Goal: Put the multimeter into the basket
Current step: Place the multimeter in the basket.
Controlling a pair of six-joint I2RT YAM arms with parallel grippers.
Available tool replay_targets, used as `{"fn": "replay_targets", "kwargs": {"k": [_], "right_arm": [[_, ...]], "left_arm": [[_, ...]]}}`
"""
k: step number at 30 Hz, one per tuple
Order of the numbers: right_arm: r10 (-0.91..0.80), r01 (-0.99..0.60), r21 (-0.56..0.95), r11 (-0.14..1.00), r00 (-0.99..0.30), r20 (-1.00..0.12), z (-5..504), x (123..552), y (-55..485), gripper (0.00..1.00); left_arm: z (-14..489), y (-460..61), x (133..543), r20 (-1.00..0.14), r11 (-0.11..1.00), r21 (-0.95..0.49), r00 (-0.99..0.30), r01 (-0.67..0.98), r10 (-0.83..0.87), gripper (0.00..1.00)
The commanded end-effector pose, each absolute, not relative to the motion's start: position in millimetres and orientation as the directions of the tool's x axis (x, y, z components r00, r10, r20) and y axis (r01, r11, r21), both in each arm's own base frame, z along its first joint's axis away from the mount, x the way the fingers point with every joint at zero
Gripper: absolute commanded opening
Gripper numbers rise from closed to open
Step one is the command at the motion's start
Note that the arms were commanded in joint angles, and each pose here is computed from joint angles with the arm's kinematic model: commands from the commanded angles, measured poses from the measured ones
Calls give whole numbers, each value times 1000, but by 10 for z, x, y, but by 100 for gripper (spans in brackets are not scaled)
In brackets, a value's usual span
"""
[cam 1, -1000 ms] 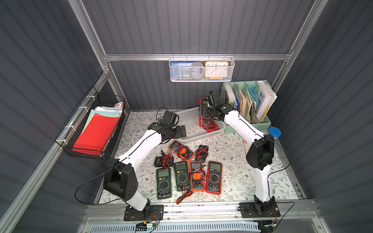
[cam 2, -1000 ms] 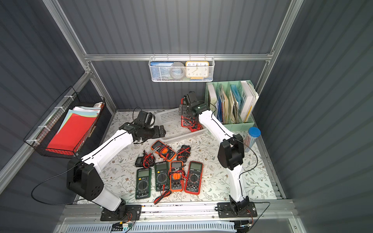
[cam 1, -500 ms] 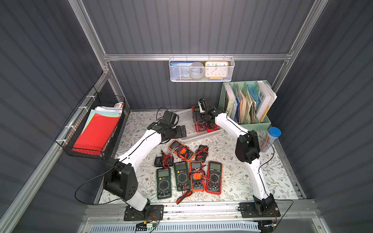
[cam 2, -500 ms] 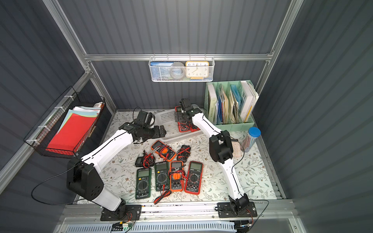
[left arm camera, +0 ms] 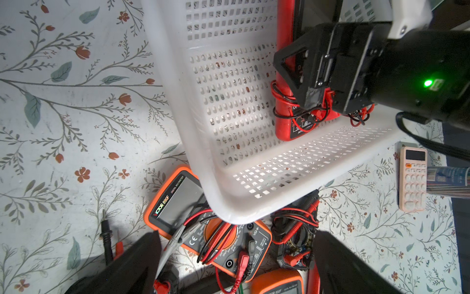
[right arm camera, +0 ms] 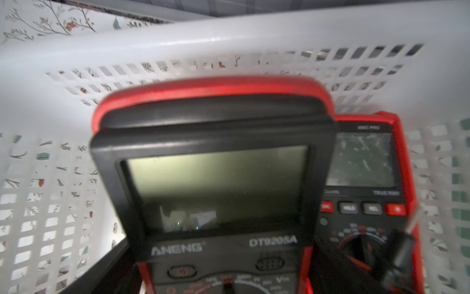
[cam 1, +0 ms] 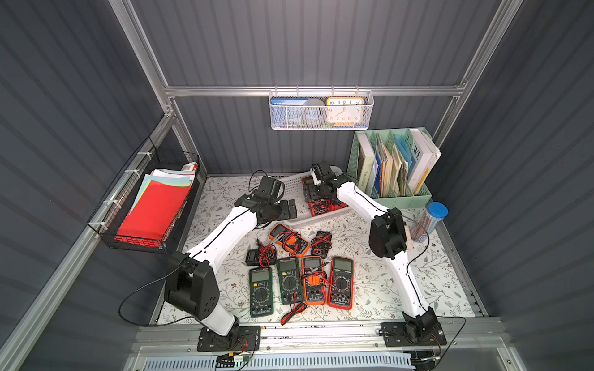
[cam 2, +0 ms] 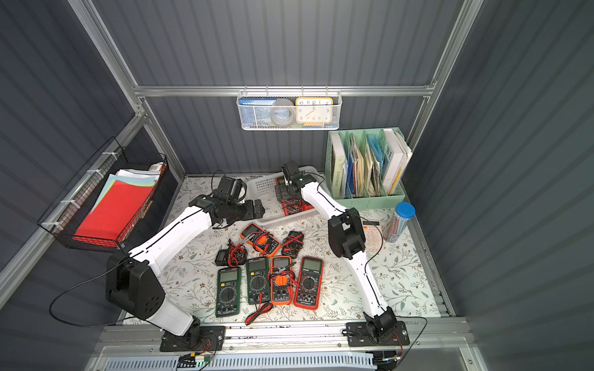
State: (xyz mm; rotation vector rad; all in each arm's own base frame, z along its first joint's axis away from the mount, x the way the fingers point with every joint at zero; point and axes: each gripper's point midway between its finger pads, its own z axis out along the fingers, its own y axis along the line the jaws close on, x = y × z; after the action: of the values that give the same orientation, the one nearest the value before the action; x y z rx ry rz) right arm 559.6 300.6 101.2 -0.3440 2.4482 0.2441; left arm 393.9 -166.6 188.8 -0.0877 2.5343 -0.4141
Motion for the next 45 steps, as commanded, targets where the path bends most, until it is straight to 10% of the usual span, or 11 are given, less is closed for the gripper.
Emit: {"fn": "replay_targets", "kwargs": {"k": [1,19,45], "right_arm": [[-209,-285,33,958,-770,-602,985,5583,2900,65],[-193,-247,0,969,-758,-623,1160,5604,2806,99],[-209,-233,-38,972,-776,-595,1176,5580,2765,99]], "left_arm": [[2121,-1656,3933,-554,940,-338,-815,35,-169,99],[2163,-1674,3927,-554,934,-356,-812,34,-182,99],[2203,-1689,3907,-556,929,-368,-811,43,-182,99]]}}
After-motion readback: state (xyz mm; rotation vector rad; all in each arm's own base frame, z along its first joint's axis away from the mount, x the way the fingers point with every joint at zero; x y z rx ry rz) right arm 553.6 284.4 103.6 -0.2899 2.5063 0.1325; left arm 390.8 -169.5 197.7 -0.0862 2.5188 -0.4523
